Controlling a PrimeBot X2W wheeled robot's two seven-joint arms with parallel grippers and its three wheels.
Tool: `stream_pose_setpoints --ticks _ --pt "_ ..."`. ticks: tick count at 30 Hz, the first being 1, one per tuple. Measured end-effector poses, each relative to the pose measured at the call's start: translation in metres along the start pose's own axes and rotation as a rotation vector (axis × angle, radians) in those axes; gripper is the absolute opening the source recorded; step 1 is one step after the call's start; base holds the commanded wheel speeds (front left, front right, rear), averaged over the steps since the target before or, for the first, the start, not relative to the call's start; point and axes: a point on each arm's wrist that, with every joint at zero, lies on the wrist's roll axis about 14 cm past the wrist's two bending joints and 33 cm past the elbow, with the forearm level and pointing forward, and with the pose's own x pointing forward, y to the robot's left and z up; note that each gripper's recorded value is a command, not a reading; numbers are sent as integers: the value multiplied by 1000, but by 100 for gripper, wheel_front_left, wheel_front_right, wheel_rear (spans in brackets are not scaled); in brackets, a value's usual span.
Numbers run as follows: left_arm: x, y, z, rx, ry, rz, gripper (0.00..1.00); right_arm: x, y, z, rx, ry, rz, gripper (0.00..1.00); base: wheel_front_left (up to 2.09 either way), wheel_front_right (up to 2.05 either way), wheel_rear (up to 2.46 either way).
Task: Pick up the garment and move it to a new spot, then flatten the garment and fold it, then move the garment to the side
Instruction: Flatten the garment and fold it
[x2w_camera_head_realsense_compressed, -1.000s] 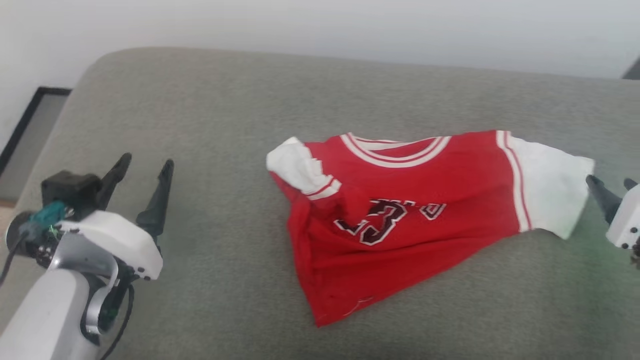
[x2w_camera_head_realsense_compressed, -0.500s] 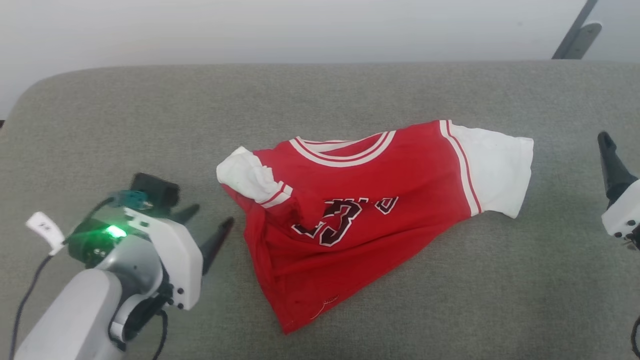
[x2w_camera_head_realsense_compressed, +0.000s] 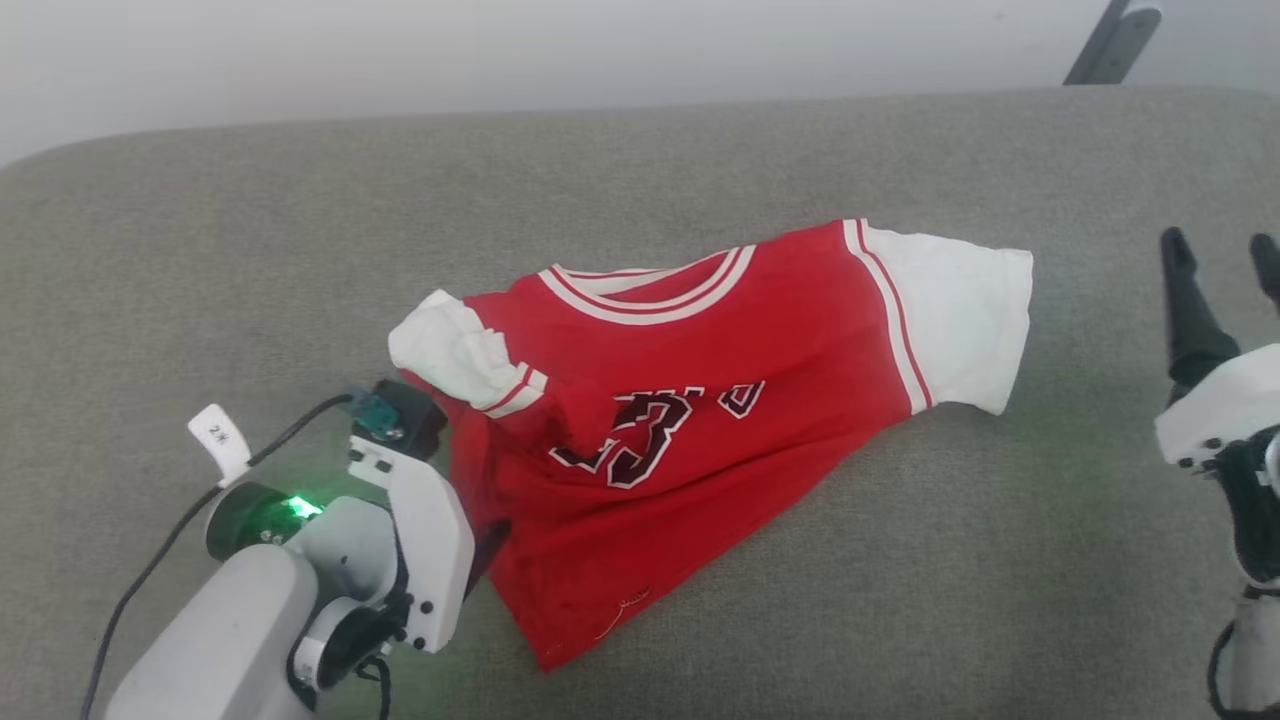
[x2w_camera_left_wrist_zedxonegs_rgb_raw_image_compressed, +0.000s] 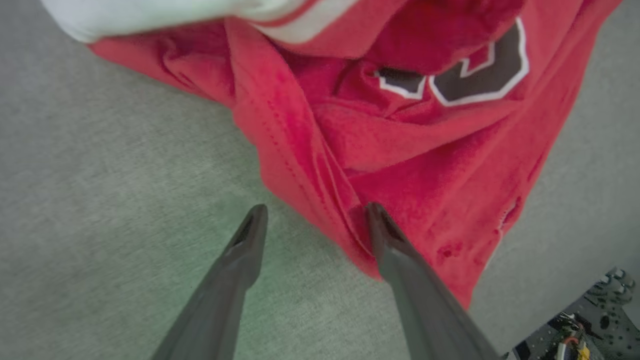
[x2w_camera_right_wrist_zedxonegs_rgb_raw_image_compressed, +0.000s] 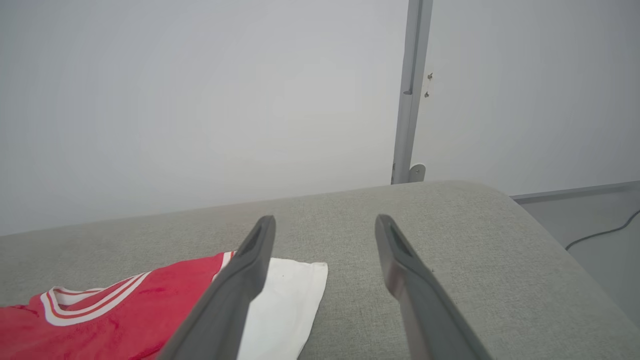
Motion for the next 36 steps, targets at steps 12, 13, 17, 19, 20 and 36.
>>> stream_pose_setpoints --ticks 12,13,17,19,20,36 --pt "34 -7 -23 -7 141 0 0 1 2 -11 9 21 1 100 0 0 0" --pt "36 -8 -23 -10 143 -5 0 1 1 -11 9 22 -1 100 0 0 0" --pt "36 -22 -26 -33 161 -57 0 1 0 -11 7 21 -1 100 0 0 0" --pt "35 -30 -30 -49 173 -87 0 2 0 -10 6 20 -3 100 0 0 0" --pt "34 -36 -32 -54 181 -103 0 3 0 -10 7 18 -3 100 0 0 0" --pt "6 -76 -62 -76 246 -193 100 7 16 -5 10 12 38 100 0 0 0"
